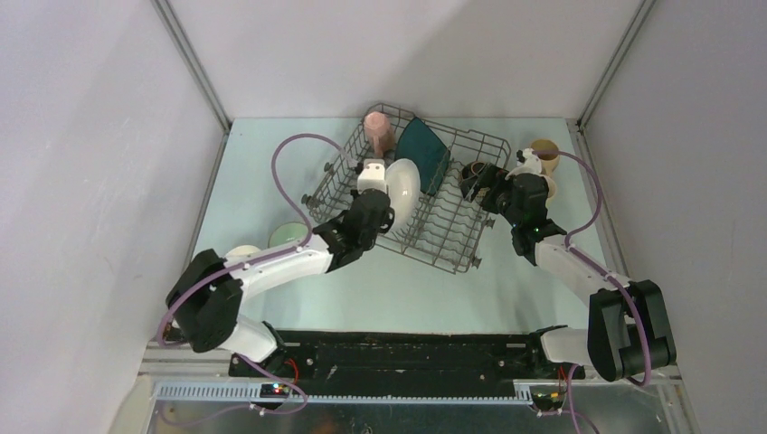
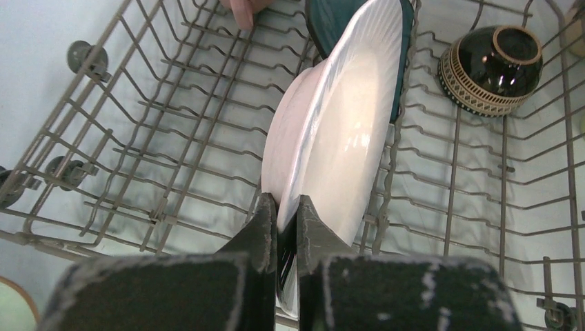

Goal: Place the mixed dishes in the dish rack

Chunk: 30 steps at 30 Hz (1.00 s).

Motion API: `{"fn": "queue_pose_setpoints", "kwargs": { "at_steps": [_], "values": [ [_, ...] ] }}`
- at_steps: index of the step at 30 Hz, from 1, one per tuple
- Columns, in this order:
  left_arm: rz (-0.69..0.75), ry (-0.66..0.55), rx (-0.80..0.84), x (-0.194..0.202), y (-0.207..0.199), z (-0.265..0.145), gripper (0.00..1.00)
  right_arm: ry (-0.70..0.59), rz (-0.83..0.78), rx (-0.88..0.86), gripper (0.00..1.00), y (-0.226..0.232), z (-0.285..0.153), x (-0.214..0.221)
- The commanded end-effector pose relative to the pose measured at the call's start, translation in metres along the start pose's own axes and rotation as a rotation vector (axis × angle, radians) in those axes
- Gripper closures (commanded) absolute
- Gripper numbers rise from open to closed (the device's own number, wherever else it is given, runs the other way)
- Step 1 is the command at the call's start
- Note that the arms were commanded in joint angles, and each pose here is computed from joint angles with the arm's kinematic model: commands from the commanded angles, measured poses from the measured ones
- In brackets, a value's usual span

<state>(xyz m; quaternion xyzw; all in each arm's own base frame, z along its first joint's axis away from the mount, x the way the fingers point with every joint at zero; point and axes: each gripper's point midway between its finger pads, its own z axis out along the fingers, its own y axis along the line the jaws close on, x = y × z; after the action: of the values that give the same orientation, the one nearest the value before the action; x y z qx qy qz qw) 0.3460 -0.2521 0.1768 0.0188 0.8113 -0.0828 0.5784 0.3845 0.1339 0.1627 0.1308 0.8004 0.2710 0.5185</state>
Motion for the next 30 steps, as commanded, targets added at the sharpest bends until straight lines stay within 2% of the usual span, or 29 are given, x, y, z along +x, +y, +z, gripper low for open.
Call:
{"fn": "queue_pose_setpoints", "kwargs": {
  "at_steps": [1, 6, 13, 15, 16, 17, 18, 20, 24, 30],
  "values": [
    [-0.083, -0.045, 0.038, -0.035, -0.022, 0.004, 1.0, -0.056, -0.017, -0.024, 0.07, 0.008, -0.002, -0.014],
    [-0.026, 0.04, 0.017, -0.02, -0.026, 0.012, 0.99, -0.054, -0.016, -0.027, 0.07, 0.009, -0.002, -0.014],
    [0.054, 0.201, -0.03, 0.007, -0.021, 0.011, 0.85, -0.053, -0.02, -0.029, 0.07, 0.009, -0.002, -0.013],
    [0.075, 0.242, -0.033, 0.015, -0.019, 0.01, 0.78, -0.059, -0.029, -0.022, 0.07, 0.008, -0.002, -0.014],
    [0.079, 0.257, -0.029, 0.02, -0.02, 0.009, 0.67, -0.06, -0.034, -0.019, 0.07, 0.009, -0.002, -0.014],
    [0.088, 0.273, -0.032, 0.025, -0.018, 0.009, 0.62, -0.063, -0.035, -0.019, 0.07, 0.009, -0.003, -0.015],
    [0.09, 0.282, -0.033, 0.028, -0.017, 0.009, 0.5, -0.063, -0.038, -0.02, 0.07, 0.01, -0.003, -0.014],
    [0.094, 0.294, -0.038, 0.032, -0.016, 0.008, 0.37, -0.061, -0.041, -0.021, 0.06, 0.011, -0.003, -0.013],
    [0.098, 0.292, -0.047, 0.027, -0.013, 0.006, 0.29, -0.061, -0.044, -0.017, 0.05, 0.009, -0.003, -0.013],
    [0.114, 0.299, -0.054, 0.016, 0.002, -0.004, 0.23, -0.069, -0.044, 0.004, 0.03, 0.008, -0.005, -0.014]
  ]
}}
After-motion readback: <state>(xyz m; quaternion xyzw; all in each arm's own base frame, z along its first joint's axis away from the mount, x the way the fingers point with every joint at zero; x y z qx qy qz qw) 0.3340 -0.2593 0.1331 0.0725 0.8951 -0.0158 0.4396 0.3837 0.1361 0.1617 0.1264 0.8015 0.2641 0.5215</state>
